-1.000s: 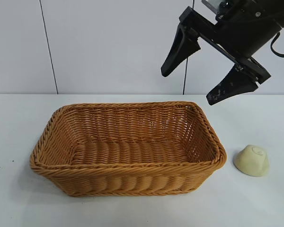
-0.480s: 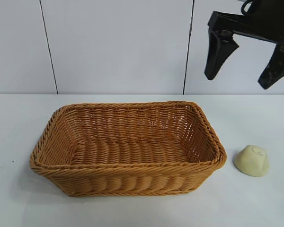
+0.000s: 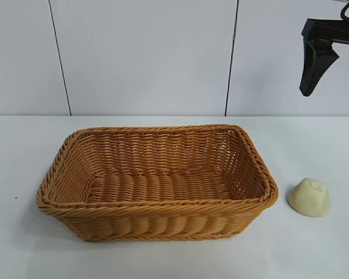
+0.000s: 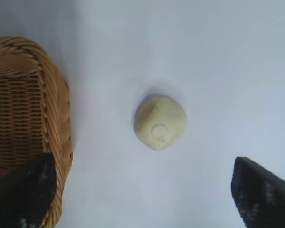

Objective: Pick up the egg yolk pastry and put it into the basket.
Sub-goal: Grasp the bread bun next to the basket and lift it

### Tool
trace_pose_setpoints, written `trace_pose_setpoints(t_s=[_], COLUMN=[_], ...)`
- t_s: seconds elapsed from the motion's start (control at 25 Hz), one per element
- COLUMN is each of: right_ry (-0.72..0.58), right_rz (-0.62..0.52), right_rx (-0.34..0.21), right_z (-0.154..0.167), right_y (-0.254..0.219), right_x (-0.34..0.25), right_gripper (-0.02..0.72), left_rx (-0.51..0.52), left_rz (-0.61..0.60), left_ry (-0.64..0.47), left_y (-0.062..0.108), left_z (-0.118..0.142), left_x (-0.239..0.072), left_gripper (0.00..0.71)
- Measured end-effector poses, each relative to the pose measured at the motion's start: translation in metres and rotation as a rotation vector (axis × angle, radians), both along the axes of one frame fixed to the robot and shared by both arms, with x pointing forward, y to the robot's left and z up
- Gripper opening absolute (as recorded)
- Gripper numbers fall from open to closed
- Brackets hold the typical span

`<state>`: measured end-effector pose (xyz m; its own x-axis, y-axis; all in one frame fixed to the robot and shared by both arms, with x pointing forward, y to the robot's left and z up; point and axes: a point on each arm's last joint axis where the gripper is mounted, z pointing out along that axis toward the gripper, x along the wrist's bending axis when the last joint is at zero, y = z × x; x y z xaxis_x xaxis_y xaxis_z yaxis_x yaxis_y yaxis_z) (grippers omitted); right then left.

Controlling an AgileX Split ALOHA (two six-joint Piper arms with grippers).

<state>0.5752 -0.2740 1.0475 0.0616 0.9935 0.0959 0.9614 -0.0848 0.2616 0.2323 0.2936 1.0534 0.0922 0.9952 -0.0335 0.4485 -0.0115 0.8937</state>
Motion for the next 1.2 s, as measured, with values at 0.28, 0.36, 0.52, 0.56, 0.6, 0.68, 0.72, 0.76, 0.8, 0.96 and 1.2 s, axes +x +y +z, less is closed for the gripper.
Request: trace_pose_setpoints(t_s=[0.28, 0.36, 0.52, 0.56, 0.6, 0.68, 0.72, 0.76, 0.8, 0.96, 1.2], right_ry=[0.095, 0.133, 0.211, 0.233, 0.253, 0.276, 0.290, 0.301, 0.313, 0.364, 0.375], right_rz=[0.000, 0.000, -0.002, -0.002, -0.002, -0.004, -0.005, -0.006, -0.007, -0.011, -0.012], right_rx=[0.009, 0.006, 0.002, 0.001, 0.000, -0.002, -0.003, -0.004, -0.005, -0.008, -0.010], right_z=[-0.030, -0.044, -0.074, -0.083, -0.091, -0.106, -0.114, -0.122, -0.128, -0.152, -0.163], right_y=[0.002, 0.002, 0.003, 0.003, 0.003, 0.003, 0.003, 0.003, 0.003, 0.003, 0.003], right_x=[0.011, 0.015, 0.024, 0.025, 0.027, 0.031, 0.033, 0.034, 0.035, 0.037, 0.038], right_gripper=[0.694, 0.694, 0.694, 0.694, 0.694, 0.694, 0.694, 0.694, 0.694, 0.694, 0.692], left_rx=[0.000, 0.000, 0.000, 0.000, 0.000, 0.000, 0.000, 0.000, 0.000, 0.000, 0.000], left_rz=[0.000, 0.000, 0.000, 0.000, 0.000, 0.000, 0.000, 0.000, 0.000, 0.000, 0.000], left_ry=[0.000, 0.000, 0.000, 0.000, 0.000, 0.000, 0.000, 0.000, 0.000, 0.000, 0.001], left_y=[0.000, 0.000, 0.000, 0.000, 0.000, 0.000, 0.000, 0.000, 0.000, 0.000, 0.000], left_z=[0.000, 0.000, 0.000, 0.000, 0.000, 0.000, 0.000, 0.000, 0.000, 0.000, 0.000], left_x=[0.000, 0.000, 0.000, 0.000, 0.000, 0.000, 0.000, 0.000, 0.000, 0.000, 0.000], left_gripper=[0.696, 0.696, 0.696, 0.696, 0.696, 0.696, 0.696, 0.696, 0.696, 0.696, 0.696])
